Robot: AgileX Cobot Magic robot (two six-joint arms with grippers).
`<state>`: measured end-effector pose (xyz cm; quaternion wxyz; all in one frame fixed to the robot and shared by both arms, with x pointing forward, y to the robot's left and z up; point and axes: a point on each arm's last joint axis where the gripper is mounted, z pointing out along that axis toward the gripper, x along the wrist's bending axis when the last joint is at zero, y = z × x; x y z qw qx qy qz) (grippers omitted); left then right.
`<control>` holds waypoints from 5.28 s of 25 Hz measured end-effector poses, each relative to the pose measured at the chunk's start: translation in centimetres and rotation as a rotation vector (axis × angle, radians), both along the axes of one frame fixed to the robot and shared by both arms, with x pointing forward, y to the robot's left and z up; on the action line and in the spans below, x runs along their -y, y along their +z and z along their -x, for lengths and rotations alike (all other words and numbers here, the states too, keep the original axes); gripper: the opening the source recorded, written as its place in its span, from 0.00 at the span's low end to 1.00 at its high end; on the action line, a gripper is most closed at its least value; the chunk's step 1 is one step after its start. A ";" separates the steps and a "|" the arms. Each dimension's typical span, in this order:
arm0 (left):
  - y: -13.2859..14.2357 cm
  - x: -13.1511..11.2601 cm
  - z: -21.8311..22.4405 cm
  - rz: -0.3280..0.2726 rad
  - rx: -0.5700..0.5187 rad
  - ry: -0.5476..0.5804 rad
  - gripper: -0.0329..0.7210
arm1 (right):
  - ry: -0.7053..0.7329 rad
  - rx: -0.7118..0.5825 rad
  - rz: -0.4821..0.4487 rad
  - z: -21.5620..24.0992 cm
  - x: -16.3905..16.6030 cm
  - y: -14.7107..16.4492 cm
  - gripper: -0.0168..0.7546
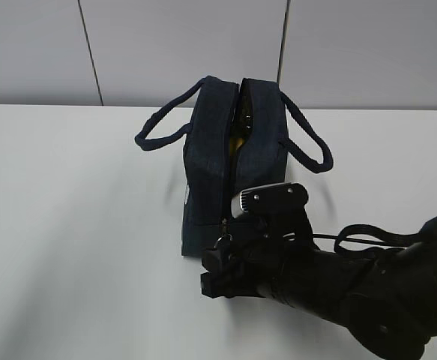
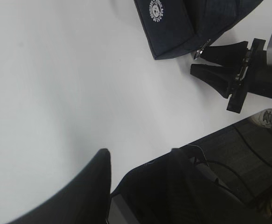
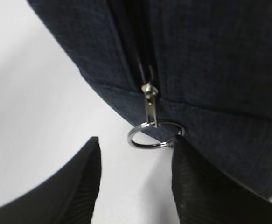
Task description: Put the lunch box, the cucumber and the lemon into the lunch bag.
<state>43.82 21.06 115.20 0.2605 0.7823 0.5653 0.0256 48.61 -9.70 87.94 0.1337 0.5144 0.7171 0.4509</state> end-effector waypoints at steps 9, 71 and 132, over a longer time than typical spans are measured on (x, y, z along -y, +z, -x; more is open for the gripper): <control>0.0 0.0 0.0 -0.001 0.000 0.000 0.41 | -0.050 0.004 -0.027 -0.3 0.1 -0.4 0.50; -0.1 -0.6 -0.2 -0.070 0.025 0.011 0.41 | -0.102 0.031 0.010 -0.2 1.1 -0.7 0.34; -0.1 -0.6 -0.2 -0.075 0.027 0.011 0.41 | 0.112 0.235 0.144 0.2 0.6 -1.1 0.34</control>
